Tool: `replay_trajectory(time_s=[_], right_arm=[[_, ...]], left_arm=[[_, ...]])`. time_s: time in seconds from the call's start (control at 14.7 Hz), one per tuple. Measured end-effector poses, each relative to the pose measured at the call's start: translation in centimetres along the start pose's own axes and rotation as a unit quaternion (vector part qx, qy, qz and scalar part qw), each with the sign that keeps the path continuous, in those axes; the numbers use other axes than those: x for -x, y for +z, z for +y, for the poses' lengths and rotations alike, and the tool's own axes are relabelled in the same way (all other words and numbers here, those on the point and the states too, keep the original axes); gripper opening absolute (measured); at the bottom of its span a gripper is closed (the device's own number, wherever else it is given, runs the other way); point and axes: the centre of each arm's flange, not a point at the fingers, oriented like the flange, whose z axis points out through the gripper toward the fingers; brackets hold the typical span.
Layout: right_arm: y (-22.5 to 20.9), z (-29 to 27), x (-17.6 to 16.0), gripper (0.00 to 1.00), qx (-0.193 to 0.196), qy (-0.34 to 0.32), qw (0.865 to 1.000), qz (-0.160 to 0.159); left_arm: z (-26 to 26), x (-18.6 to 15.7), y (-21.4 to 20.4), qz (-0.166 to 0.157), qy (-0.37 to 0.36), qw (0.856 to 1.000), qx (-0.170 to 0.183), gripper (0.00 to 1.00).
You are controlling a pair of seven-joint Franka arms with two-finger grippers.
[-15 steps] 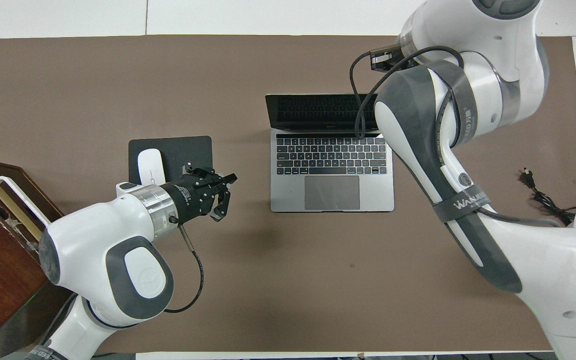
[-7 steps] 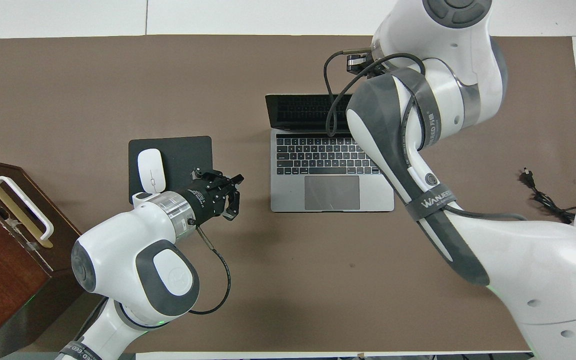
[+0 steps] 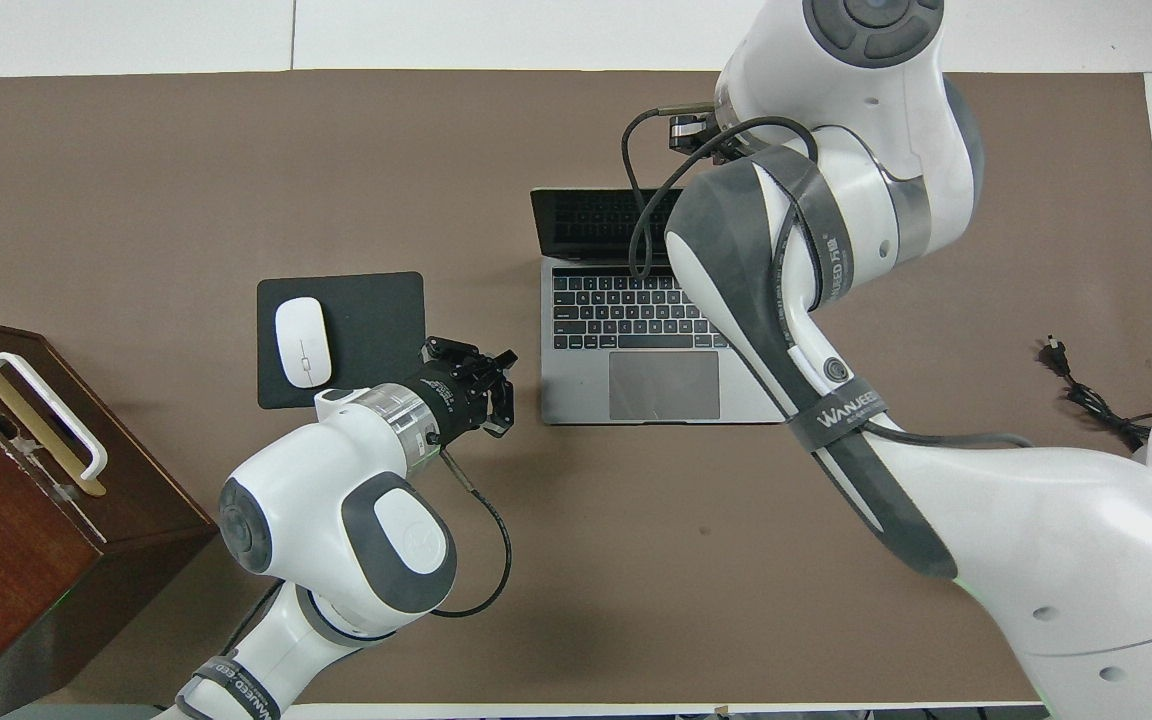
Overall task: Close laptop with both arms
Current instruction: 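Move the left gripper toward the laptop while the right gripper reaches the lid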
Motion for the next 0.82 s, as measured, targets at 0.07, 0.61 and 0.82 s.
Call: replay_trajectory(time_s=[0.07,0.61,0.82], right_arm=[[0.0,0.0,0.0,0.01,0.0,0.0,1.0,-0.002],[0.1,-0.3,0.4,0.01,-0.018,0.007,1.0,-0.018],[0.0,-0.4,0.4,0.01,-0.023,0.009,0.999,-0.02]], left_arm=[[-0.1,0.1,0.4,0.001,0.0,1.0,-0.002,0.01],[-3.8,-0.2,3.8,0.017,0.027,0.999,0.006,0.01],[-3.8,-0.6,4.2,0.022,0.026,0.999,0.009,0.01]])
